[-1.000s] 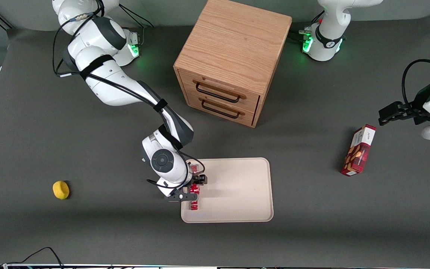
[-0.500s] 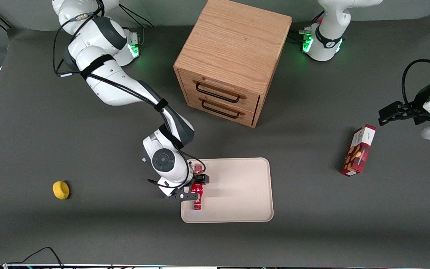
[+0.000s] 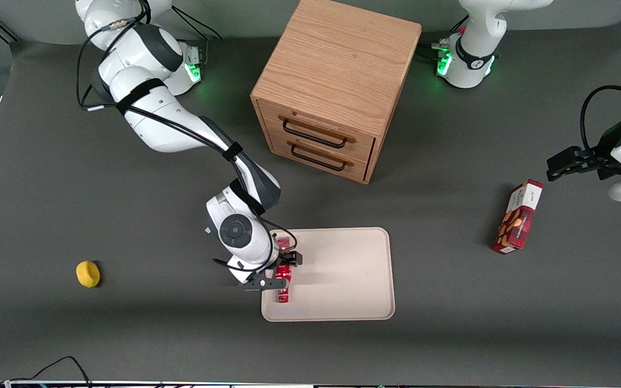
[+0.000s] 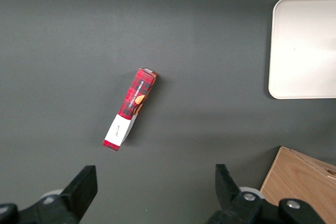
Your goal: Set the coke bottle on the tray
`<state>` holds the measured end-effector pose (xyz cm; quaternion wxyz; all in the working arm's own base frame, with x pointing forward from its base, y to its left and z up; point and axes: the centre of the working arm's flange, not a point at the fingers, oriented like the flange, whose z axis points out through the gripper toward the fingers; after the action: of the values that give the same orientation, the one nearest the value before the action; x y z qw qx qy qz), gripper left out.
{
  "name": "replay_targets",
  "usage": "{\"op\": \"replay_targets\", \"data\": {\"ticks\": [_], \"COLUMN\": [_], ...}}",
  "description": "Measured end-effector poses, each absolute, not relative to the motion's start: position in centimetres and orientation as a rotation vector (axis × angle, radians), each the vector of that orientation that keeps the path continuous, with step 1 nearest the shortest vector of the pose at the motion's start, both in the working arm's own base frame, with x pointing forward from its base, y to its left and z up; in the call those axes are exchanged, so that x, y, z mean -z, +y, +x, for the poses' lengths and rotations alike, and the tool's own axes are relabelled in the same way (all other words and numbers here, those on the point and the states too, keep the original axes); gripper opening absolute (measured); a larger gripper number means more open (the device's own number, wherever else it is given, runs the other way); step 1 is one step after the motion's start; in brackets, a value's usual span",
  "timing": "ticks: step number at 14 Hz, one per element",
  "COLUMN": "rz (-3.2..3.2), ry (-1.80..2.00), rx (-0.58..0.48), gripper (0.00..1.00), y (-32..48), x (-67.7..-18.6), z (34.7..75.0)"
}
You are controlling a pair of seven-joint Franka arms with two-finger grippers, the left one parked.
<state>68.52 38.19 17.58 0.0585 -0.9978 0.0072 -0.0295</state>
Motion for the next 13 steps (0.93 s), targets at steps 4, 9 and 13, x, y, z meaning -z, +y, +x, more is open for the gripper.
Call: {"op": "replay_targets", "data": {"ticks": [4,9,13], "rz": [-3.003,-3.069,-3.144], "ry": [0.036,0.065,0.189], "rx": [0.164,0.162,0.069], "gripper": [1.0,1.0,1.0], "y": [37.9,35.3,28.9], "x": [-21.6,-33.3,-46.6], "z": [69.8,70.1,68.2]}}
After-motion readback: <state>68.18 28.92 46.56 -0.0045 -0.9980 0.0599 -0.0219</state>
